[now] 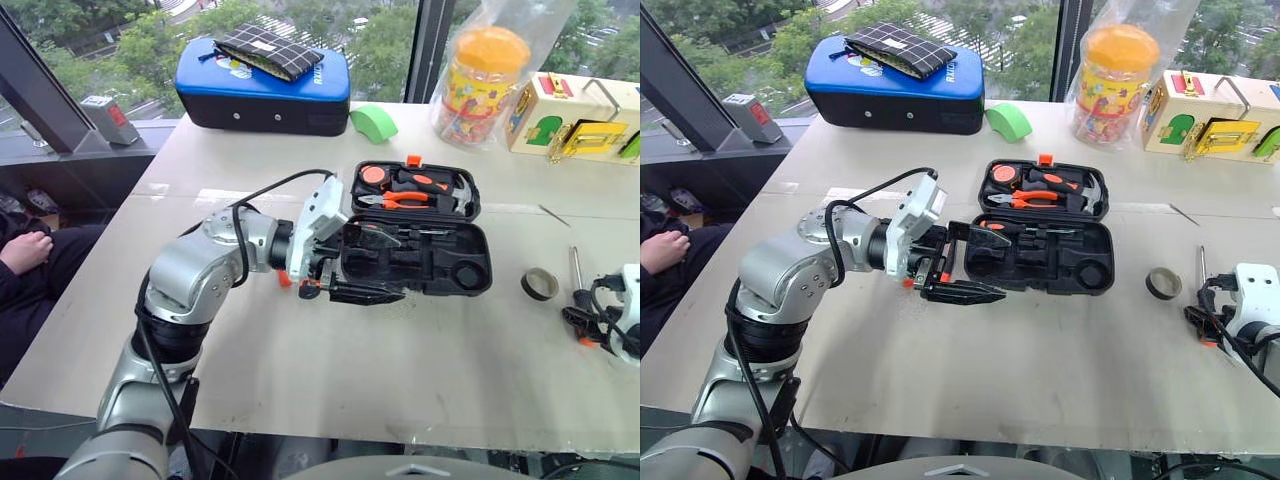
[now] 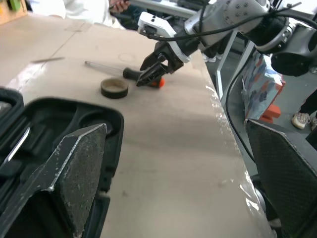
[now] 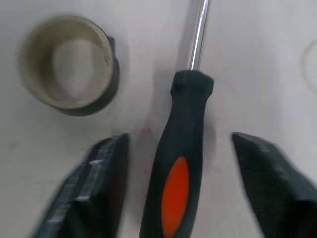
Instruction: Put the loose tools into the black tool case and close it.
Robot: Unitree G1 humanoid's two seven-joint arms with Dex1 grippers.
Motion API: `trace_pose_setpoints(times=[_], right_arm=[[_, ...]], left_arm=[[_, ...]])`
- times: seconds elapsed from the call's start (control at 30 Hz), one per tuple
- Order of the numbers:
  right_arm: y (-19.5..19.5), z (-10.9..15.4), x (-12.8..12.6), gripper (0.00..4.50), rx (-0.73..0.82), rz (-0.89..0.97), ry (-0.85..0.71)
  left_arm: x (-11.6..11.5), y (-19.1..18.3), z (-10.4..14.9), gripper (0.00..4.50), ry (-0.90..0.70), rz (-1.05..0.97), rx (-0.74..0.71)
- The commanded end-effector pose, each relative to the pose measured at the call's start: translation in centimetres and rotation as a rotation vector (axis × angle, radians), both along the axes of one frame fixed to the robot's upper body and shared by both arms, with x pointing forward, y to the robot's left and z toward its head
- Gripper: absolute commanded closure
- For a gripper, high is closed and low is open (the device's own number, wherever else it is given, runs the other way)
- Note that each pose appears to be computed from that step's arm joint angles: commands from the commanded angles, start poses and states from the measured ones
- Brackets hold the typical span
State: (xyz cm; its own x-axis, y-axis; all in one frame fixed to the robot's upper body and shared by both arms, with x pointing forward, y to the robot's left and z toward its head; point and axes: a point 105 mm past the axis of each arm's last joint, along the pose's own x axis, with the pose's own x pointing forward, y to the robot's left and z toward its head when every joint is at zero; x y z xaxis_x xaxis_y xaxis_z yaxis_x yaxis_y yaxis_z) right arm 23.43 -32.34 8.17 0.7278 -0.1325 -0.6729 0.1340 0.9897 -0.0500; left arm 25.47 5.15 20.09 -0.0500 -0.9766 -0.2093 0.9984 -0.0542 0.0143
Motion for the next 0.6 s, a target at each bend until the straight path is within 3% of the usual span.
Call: trace_pose_setpoints(times=[0.03,0.07,0.2,0.27,0.33,0.43,0.6], right_arm=[[-1.6,0.8,-0.4,3.55,-0.092,-0.027,0.022],[-1.8,1.2,-0.5,3.73,-0.114,-0.021,0.019],[-1.4,5.0,-0.1,3.76,-0.216,0.083,-0.091],[1.9,8.9,1.3,3.76,-0.246,0.288,-0.256],[5.5,11.1,2.3,3.76,-0.198,0.491,-0.355],[10.0,11.6,3.9,3.76,-0.298,0.818,-0.334],[15.8,10.4,7.0,3.76,-0.364,1.249,-0.343]], left_arm=[[-0.3,0.0,0.8,0.00,-0.052,0.001,-0.018],[-0.2,0.0,0.7,0.00,-0.046,0.011,-0.022],[0.8,0.7,0.5,0.00,-0.070,0.126,-0.096],[0.8,1.8,0.3,0.00,-0.073,0.168,-0.190],[0.8,3.3,-0.9,0.00,-0.058,0.219,-0.150],[0.1,5.9,-1.4,0.00,0.018,0.301,-0.172],[-0.7,9.6,-1.8,0.00,0.010,0.433,-0.163]])
